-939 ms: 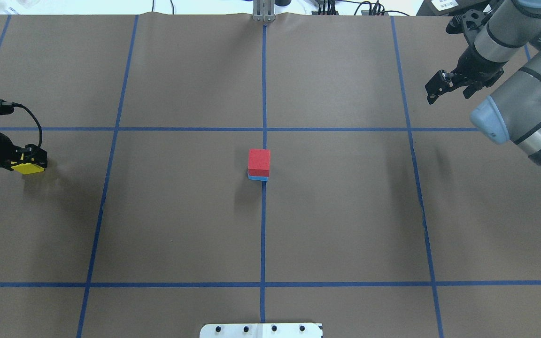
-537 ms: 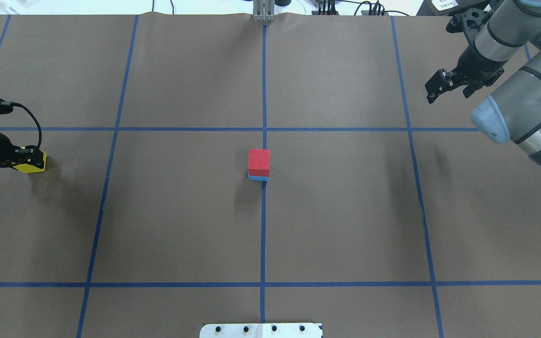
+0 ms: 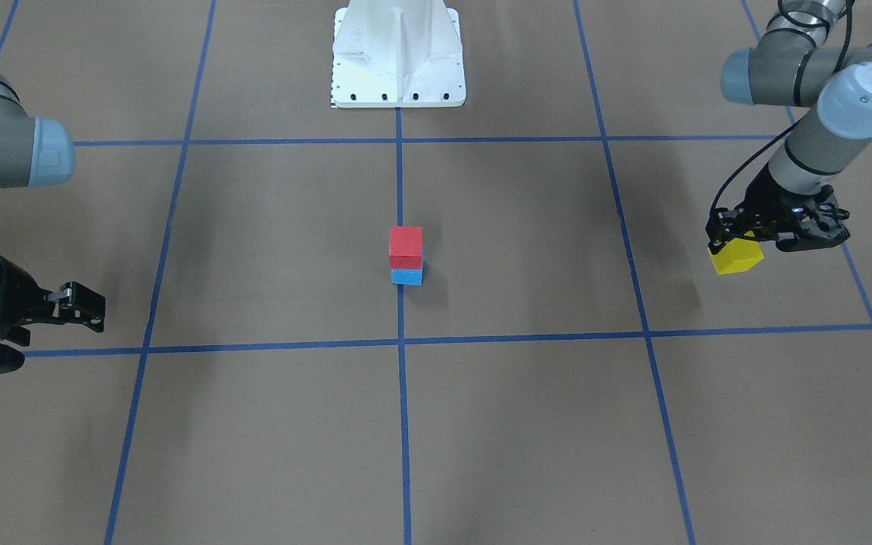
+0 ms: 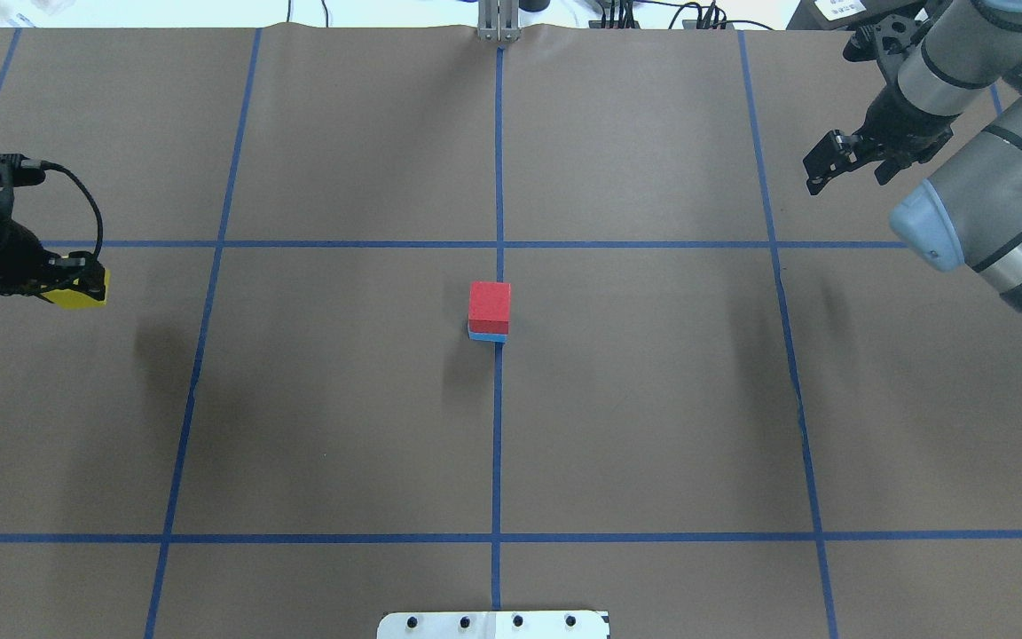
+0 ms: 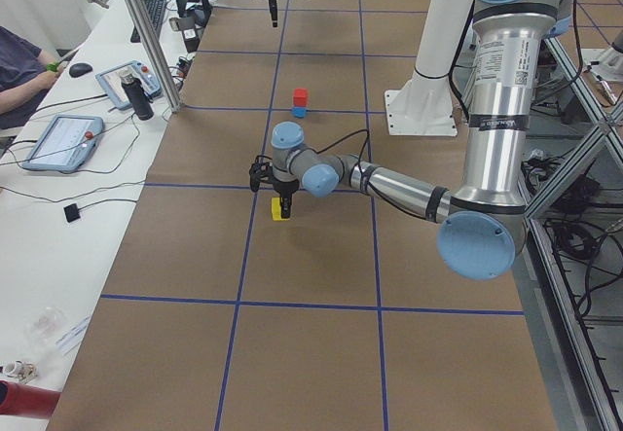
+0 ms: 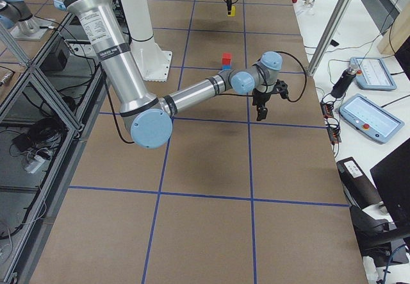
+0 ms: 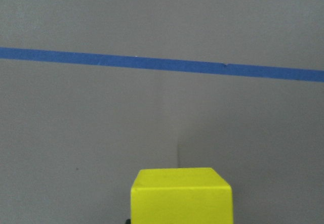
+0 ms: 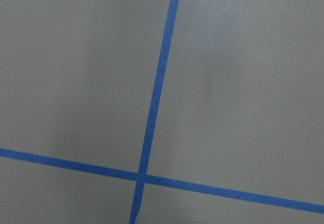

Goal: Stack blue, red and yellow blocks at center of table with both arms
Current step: 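Carry the yellow cube with the left gripper above the red cube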

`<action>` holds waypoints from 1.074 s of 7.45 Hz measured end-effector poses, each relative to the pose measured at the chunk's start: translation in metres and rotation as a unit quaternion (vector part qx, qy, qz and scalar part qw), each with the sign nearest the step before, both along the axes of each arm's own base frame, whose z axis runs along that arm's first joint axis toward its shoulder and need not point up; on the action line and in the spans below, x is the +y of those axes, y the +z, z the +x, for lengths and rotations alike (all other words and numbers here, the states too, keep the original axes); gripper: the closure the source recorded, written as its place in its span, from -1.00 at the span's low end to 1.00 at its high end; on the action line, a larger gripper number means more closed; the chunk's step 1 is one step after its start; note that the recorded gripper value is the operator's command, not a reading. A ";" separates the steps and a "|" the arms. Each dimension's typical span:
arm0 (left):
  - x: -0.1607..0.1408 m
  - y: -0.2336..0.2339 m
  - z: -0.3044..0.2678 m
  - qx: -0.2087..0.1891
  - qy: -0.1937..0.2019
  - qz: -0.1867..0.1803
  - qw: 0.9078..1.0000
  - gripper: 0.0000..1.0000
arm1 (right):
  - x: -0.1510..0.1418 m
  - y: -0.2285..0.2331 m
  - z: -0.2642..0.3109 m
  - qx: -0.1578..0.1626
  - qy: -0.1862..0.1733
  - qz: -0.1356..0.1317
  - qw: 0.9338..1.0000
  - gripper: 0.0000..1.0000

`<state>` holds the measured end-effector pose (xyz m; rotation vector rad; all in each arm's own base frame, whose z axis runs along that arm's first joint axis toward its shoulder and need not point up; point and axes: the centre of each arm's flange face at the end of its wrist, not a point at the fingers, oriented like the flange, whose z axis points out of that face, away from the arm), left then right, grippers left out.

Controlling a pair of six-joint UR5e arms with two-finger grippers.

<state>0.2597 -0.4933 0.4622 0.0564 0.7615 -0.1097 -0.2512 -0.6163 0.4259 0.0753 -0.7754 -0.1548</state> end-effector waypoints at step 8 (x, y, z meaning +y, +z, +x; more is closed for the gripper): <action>0.002 -0.355 0.229 0.014 0.070 0.011 0.997 1.00 | -0.002 0.001 0.005 0.000 0.005 0.000 1.000 -0.98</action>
